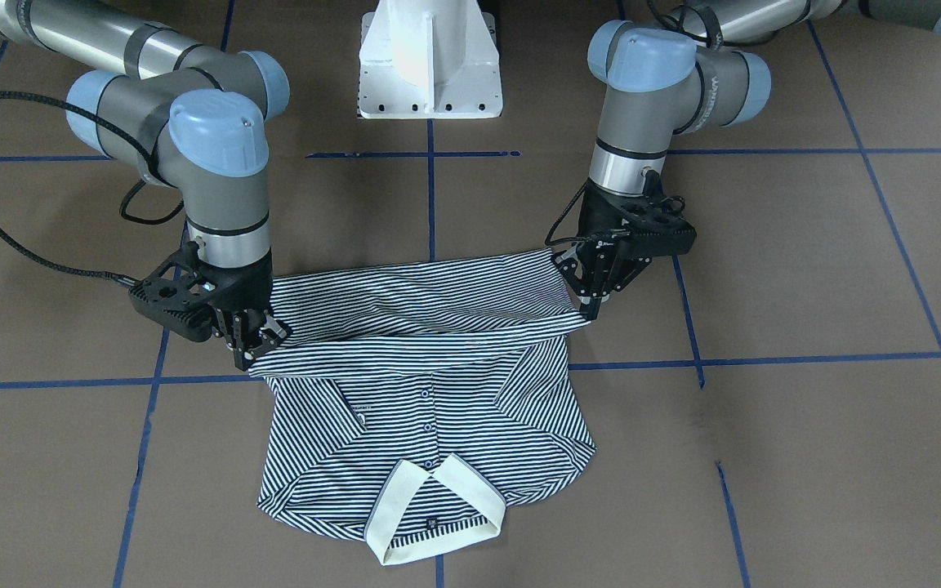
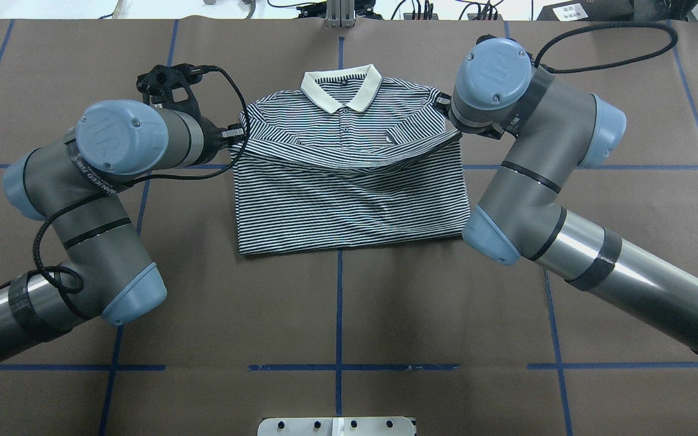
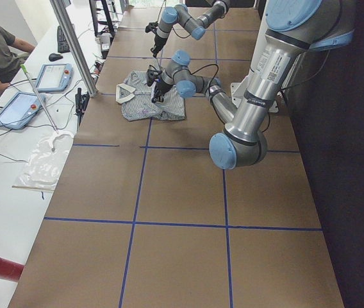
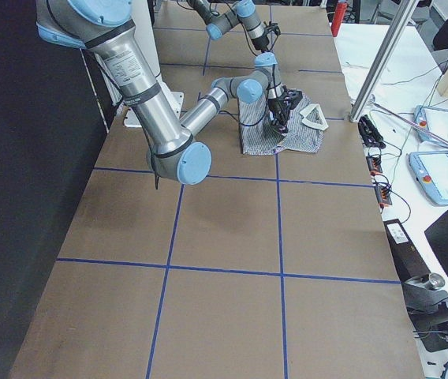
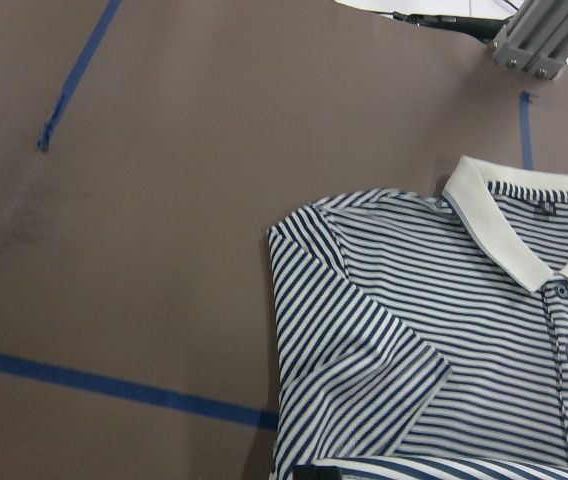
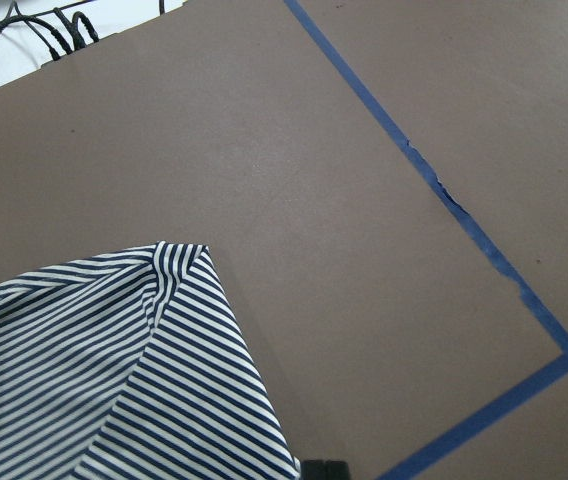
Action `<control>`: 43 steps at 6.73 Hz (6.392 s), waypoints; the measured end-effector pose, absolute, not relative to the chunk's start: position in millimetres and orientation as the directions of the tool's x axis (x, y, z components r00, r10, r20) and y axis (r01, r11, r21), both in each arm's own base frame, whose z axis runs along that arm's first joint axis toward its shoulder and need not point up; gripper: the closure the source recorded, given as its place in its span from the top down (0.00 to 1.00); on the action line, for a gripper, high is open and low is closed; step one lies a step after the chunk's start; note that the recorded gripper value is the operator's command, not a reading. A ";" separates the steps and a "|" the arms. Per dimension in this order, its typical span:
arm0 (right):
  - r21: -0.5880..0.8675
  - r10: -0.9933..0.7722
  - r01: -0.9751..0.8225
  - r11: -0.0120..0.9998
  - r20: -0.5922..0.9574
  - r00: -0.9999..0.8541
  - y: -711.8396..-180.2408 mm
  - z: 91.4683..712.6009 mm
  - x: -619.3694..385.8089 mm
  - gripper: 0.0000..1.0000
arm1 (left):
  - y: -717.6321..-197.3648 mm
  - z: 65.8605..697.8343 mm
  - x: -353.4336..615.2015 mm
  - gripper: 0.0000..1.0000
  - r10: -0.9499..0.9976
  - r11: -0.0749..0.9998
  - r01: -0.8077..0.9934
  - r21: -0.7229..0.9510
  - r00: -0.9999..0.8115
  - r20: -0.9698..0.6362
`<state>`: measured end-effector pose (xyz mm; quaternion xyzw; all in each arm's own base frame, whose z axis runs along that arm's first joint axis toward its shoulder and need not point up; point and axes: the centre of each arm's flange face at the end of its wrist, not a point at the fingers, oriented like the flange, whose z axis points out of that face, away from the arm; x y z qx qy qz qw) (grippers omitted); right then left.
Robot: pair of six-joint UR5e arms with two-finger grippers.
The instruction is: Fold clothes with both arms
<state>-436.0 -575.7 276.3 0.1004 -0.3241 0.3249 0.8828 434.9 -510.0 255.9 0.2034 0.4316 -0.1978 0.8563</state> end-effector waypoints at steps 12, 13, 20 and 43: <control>-0.046 0.486 -0.626 0.778 0.675 0.555 -677.6 300.1 -475.4 0.69 | -618.4 313.7 481.9 0.29 -0.105 0.768 0.571 0.291 0.560 -0.822; -0.054 0.481 -0.615 0.787 0.677 0.557 -672.9 298.2 -482.2 0.69 | -617.4 311.6 480.5 0.29 -0.097 0.765 0.576 0.290 0.548 -0.831; -0.068 0.472 -0.576 0.814 0.655 0.590 -646.5 324.5 -507.2 0.00 | -611.2 275.9 462.3 0.29 -0.090 0.764 0.602 0.233 0.457 -0.885; -0.044 0.437 -0.555 0.831 0.669 0.601 -701.4 306.4 -449.8 0.00 | -597.7 263.3 443.8 0.29 -0.117 0.752 0.635 0.178 0.394 -0.912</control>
